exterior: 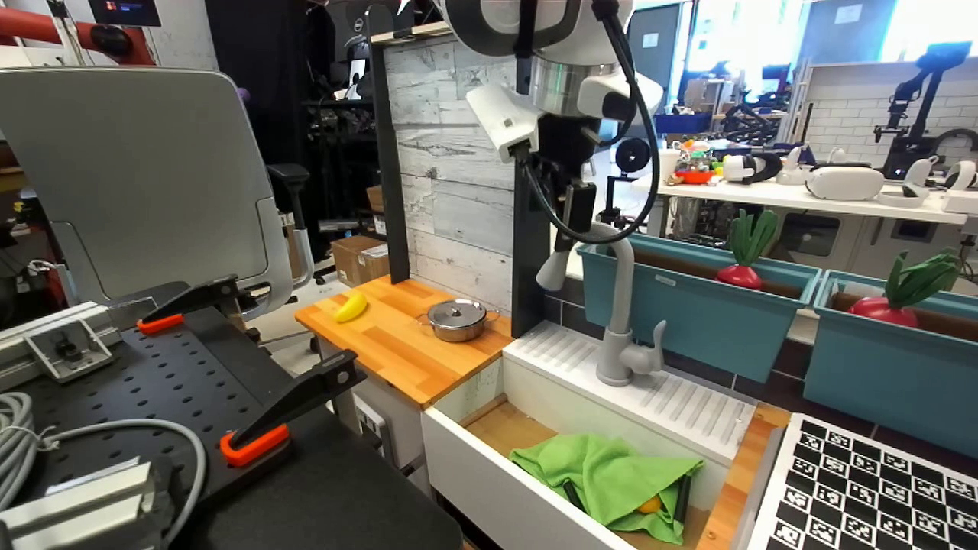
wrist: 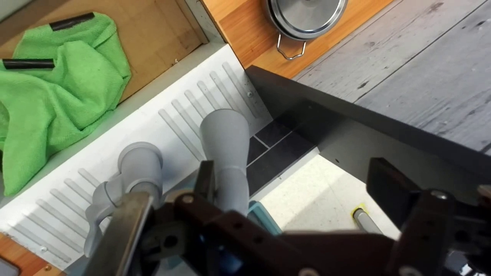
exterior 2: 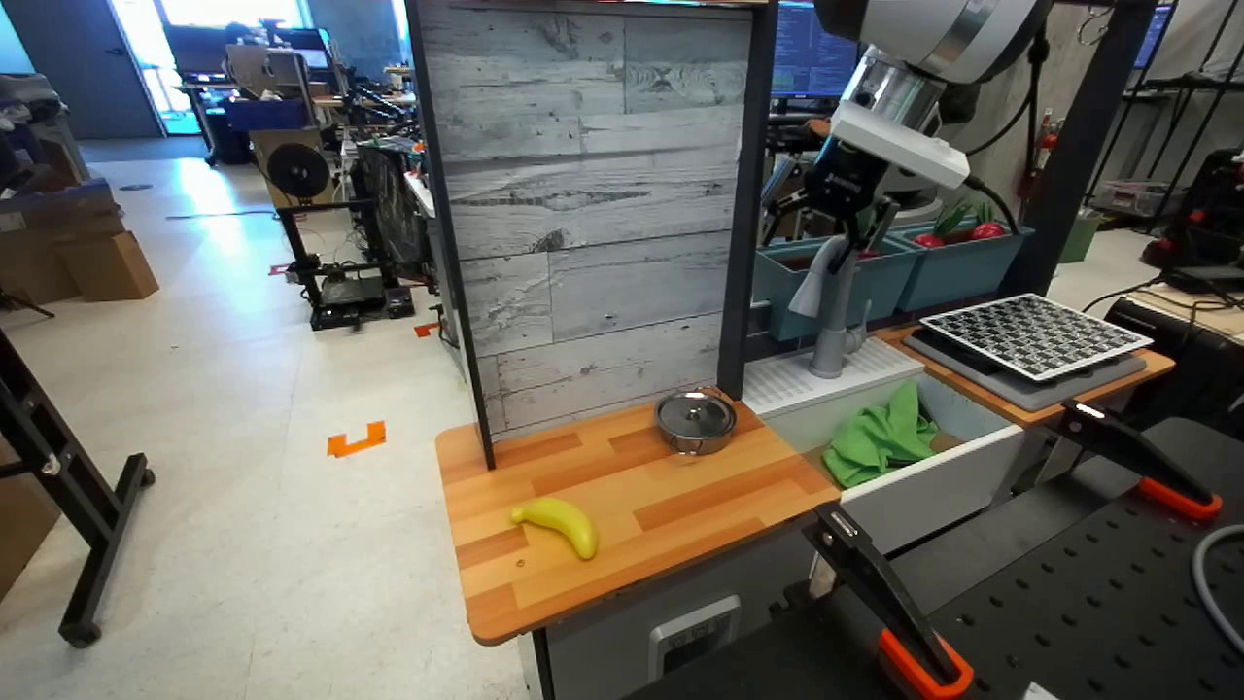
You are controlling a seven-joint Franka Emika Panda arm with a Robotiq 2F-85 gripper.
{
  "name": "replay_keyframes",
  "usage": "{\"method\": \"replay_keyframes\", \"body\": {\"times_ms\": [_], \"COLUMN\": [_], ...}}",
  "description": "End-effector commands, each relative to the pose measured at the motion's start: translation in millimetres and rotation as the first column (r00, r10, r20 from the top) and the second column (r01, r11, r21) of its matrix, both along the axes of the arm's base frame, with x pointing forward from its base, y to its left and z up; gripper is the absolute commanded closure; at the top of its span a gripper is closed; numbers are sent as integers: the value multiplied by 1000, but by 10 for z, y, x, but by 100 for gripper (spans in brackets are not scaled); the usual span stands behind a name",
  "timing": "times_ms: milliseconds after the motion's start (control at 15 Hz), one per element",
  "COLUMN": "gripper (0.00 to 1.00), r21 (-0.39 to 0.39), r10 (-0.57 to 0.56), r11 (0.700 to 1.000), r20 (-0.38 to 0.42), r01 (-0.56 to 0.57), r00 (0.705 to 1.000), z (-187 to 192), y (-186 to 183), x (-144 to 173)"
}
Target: Push the faucet to the left
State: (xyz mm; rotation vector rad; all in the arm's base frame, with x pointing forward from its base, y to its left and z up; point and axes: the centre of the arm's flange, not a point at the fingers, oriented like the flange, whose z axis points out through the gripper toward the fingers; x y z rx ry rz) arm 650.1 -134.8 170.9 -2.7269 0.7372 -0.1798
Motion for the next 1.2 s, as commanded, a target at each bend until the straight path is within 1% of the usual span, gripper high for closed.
{"method": "replay_keyframes", "body": {"times_ms": [0,133,200,400,733,800,867,933,1133], "gripper": [0,0,0,0,0,0,0,0,0], "r21": [45,49,38,-21,-76,-87,-58,-58,-58], "r10": [52,82,96,153,286,323,262,267,266], "r11": [998,995,994,988,956,944,964,962,963], "r20": [51,60,64,53,27,24,29,27,26], "r01": [-54,-85,-99,-152,-283,-319,-260,-265,-265], "r00": [997,995,993,987,958,946,965,963,964], "z": [399,519,577,710,779,774,652,658,644], "y": [42,20,5,-26,32,70,-8,5,3], "x": [-345,-456,-535,-816,-1255,-1326,-1063,-1108,-1093]}}
